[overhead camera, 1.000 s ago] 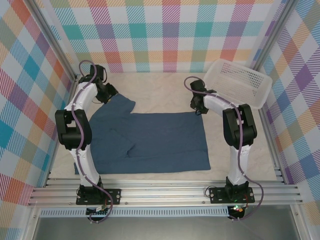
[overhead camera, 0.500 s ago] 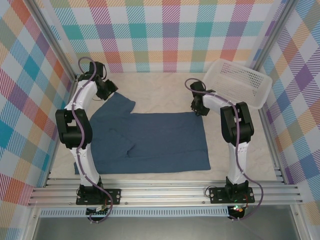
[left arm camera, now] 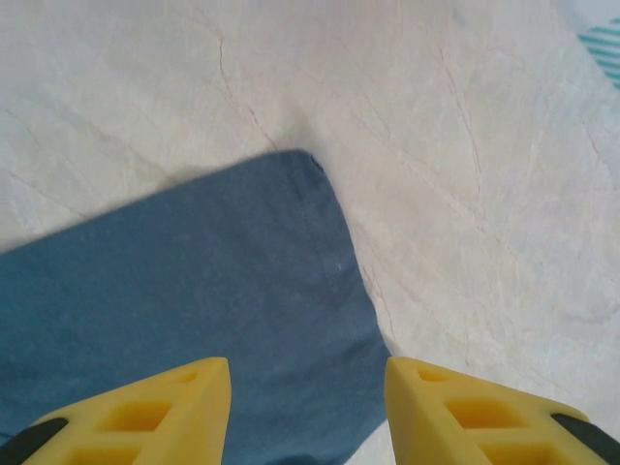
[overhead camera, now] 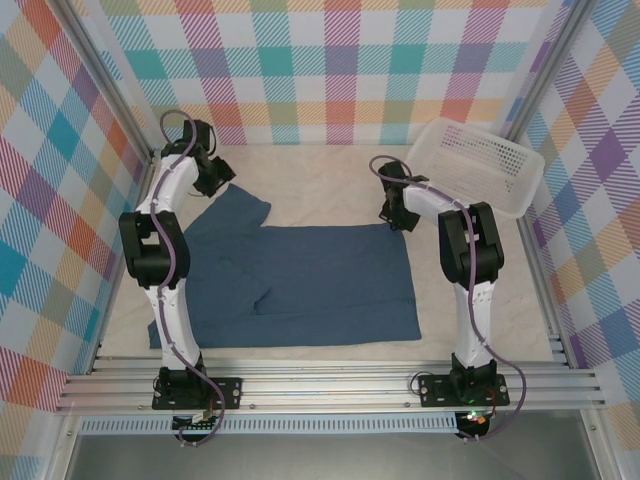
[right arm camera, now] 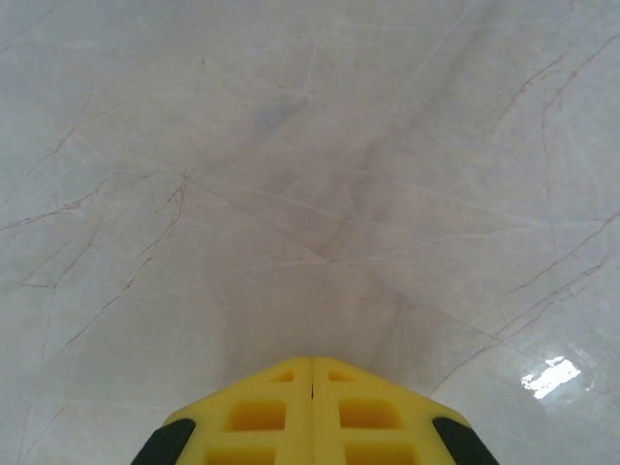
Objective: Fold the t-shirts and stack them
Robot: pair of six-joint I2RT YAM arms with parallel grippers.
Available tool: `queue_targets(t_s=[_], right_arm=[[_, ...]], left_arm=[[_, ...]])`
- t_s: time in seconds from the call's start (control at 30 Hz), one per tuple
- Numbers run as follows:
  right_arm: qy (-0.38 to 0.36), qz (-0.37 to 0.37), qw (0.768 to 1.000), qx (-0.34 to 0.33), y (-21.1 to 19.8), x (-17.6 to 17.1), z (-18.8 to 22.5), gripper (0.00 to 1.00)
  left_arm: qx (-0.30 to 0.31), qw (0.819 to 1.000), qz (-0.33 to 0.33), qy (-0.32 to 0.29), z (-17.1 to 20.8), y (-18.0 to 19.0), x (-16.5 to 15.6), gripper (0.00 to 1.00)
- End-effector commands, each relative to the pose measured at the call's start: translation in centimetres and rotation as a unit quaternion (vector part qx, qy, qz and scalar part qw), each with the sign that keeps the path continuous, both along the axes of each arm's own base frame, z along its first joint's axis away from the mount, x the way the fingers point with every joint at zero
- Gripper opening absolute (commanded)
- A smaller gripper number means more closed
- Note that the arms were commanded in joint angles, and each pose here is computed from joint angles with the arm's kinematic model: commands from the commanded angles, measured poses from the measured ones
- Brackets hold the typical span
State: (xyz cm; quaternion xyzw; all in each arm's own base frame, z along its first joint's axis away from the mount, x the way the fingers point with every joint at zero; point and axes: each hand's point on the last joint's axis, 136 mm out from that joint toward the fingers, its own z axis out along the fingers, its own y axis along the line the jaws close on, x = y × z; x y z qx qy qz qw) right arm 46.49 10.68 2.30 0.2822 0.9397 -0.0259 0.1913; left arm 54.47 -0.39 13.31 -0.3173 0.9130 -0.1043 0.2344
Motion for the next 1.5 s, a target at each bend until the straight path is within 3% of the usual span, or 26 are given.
queue_targets(t_s=[0.0,0.5,0.73,1.03,1.27,1.47], right_arm=[[-0.002,-0.009,1.000,-0.003,-0.1,-0.2,0.7,0.00],[-0.024,0.018,0.999,0.039,1.2,0.9,2.9,0.00],[-0.020,0.023,0.998,0.047,1.4,0.6,2.8,0.00],[-0.015,0.024,0.998,0.051,1.5,0.1,2.8,0.00],[-0.016,0.029,0.998,0.050,1.4,-0.1,3.1,0.00],[-0.022,0.036,0.998,0.056,1.7,0.1,3.4,0.00]], left_arm=[[0.042,0.999,0.008,0.011,-0.6,1.1,0.7,0.46],[0.082,0.996,-0.023,-0.020,-4.2,0.0,6.7,0.48],[0.114,0.993,-0.025,0.026,-6.8,-0.3,5.8,0.46],[0.126,0.991,-0.012,0.035,-8.8,0.2,6.2,0.43],[0.126,0.990,-0.004,0.060,-10.5,0.3,5.5,0.29],[0.126,0.991,0.001,0.051,-9.2,0.1,5.6,0.00]])
